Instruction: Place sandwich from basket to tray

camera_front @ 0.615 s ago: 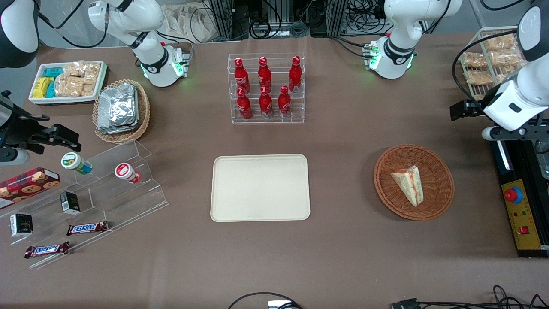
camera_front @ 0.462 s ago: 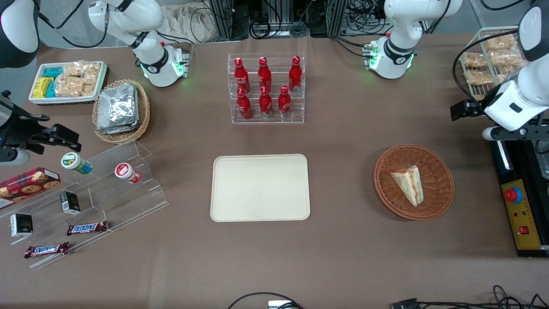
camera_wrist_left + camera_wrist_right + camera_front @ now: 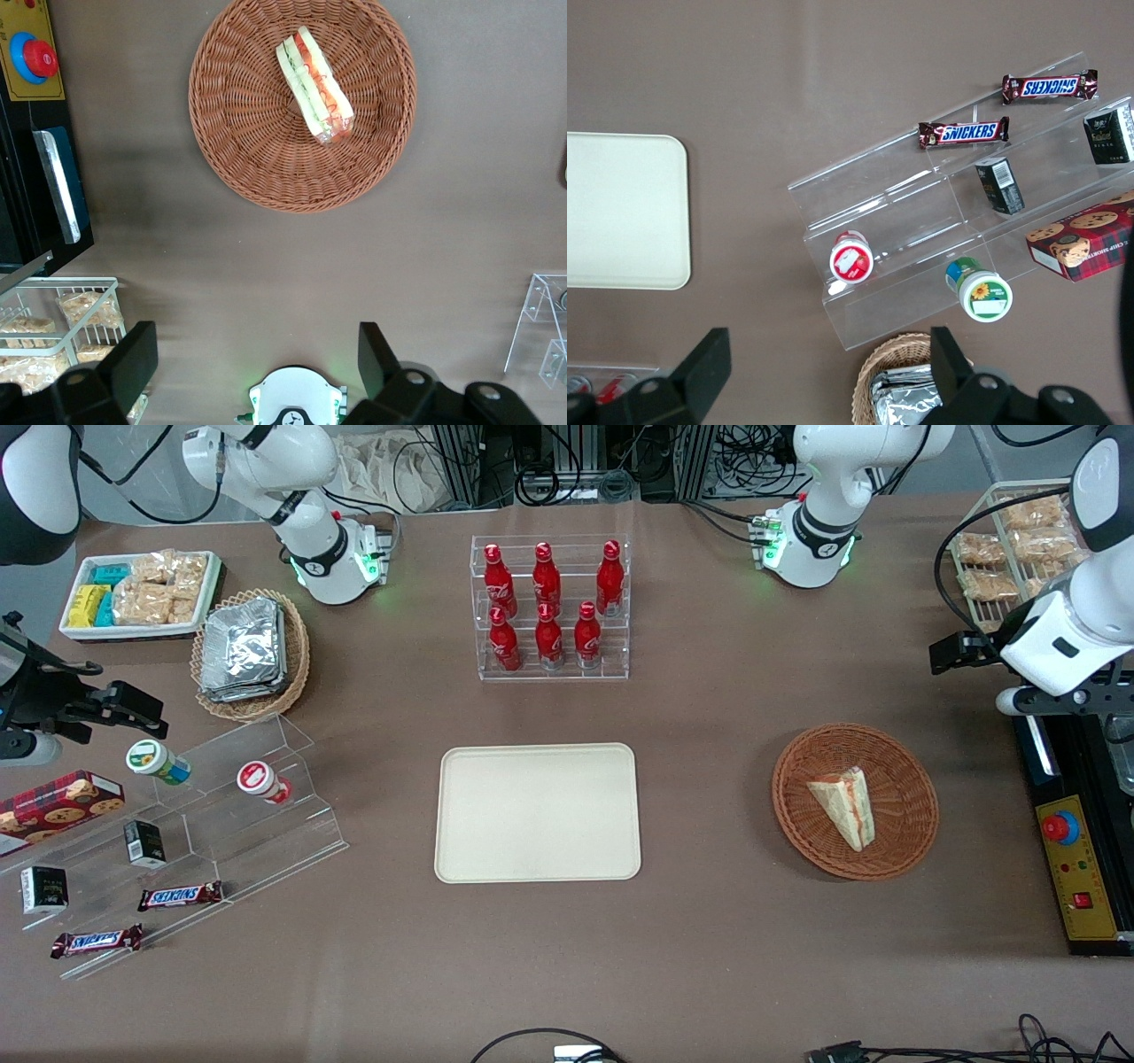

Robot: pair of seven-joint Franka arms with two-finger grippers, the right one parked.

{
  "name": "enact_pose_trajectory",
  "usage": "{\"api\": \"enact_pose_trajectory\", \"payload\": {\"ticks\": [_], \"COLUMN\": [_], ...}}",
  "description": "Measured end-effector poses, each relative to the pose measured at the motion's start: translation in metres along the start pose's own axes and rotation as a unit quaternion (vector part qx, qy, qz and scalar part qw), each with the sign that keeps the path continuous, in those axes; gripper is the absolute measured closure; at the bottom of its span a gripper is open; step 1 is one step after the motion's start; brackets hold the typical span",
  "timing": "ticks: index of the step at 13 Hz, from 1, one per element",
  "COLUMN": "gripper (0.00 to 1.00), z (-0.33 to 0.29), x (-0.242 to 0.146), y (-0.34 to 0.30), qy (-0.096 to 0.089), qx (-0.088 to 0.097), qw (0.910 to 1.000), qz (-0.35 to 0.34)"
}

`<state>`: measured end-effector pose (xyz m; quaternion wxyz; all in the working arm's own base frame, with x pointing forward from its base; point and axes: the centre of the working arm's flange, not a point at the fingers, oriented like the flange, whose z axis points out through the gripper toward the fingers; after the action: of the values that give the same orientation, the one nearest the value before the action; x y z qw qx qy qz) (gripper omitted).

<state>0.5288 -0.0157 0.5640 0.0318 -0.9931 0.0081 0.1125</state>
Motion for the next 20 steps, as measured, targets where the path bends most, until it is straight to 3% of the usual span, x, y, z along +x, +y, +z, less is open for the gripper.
{"api": "enact_pose_trajectory", "payload": {"ticks": [3,5,9,11,15,18,20], "gripper": [0.00,0.00,0.00,0.00,0.00,0.00,0.00], "z": [0.001,0.008,0.056,0.095,0.176,0.234,0.274], "x": [0.003,0.011,0.054,0.083,0.126,0.150,0.157], "y": [0.000,0.001,0.010,0.020,0.033,0.036,0.038], "qy": [0.007,0.010,0.003,-0.010,-0.040,-0.045,-0.034], "qx": [-0.001,-0.012,-0.038,-0.048,-0.044,-0.044,-0.048], "qw": [1.0000,0.9997,0.9949,0.9890,0.9758,0.9684,0.9668], "qz": [-0.003,-0.020,-0.093,-0.140,-0.210,-0.241,-0.249]}}
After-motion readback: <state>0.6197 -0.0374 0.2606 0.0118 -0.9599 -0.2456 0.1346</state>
